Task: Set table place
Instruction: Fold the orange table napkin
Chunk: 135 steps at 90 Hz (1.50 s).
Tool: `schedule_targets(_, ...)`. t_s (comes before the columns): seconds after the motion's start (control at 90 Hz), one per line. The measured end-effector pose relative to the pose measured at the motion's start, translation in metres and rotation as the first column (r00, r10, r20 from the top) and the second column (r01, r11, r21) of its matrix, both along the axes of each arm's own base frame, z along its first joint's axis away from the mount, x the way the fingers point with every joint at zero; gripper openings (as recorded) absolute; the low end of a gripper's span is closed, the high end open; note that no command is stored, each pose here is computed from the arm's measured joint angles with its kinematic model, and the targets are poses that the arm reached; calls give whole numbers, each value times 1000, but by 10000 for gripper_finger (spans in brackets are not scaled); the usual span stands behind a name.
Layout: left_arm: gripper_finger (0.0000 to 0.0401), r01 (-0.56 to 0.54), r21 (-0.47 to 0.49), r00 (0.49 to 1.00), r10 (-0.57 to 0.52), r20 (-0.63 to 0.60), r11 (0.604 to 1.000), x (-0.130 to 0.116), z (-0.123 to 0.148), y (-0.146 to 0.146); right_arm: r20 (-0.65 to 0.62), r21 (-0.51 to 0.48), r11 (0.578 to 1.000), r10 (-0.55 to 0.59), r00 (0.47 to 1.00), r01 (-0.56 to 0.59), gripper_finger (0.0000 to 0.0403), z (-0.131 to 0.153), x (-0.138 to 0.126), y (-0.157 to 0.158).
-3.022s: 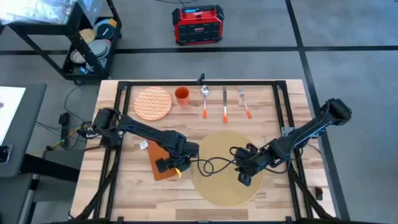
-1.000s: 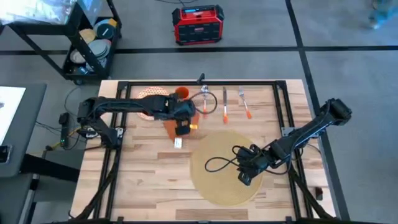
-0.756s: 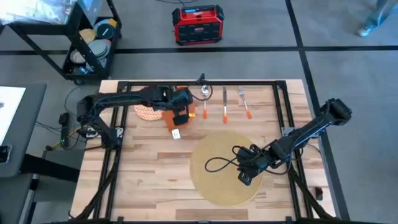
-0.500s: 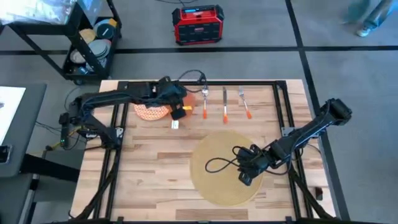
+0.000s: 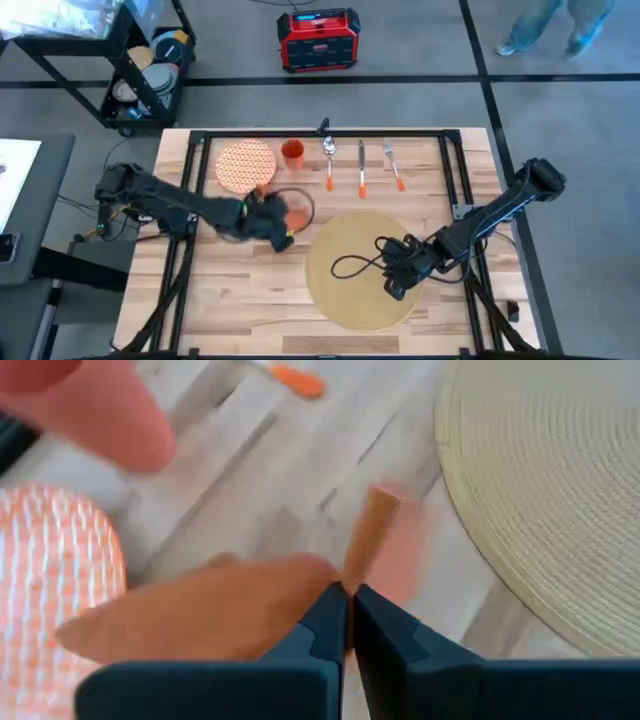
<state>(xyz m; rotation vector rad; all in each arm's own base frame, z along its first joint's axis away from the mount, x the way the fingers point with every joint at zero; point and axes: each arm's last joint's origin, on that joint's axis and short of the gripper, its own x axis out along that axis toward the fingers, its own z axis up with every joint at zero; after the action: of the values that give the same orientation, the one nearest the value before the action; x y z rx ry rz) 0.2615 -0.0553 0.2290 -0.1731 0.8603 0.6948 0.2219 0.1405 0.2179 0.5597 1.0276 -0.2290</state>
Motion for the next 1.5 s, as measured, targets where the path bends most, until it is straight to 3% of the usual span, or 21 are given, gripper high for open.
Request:
schedule_targets(0.078,0,-8,8,1000,8,7,1000,-4,14,-5,0,-10,1000,0,1000,0,93,-2,-1,3)
schedule_targets(0.2,0,-42,45,990,36,140,998,-4,51,-4,6,-11,1000,-7,1000,7,93,-2,-1,3)
schedule_targets(0.422,0,-16,82,993,6,118,997,-8,49,-9,15,-23,999,-32,999,32,93,-1,0,2)
schedule_targets(0.722,0,56,314,996,-33,-77,948,6,88,65,15,-23,999,-32,999,32,93,-1,0,2)
schedule_targets(0.878,0,52,299,996,-26,-88,953,6,92,84,13,-10,999,-40,999,40,93,-2,-2,4)
schedule_targets(1.056,0,85,238,996,-80,-30,968,8,69,48,11,-1,1000,-28,1000,28,93,-2,-6,11)
schedule_targets(1.356,0,3,-34,993,1,116,999,-20,-40,-51,10,0,1000,-15,1000,15,93,-2,-9,14)
schedule_targets(1.5,0,6,-64,992,2,129,998,-29,-36,-72,10,0,1000,-26,1000,26,93,-2,-7,11)
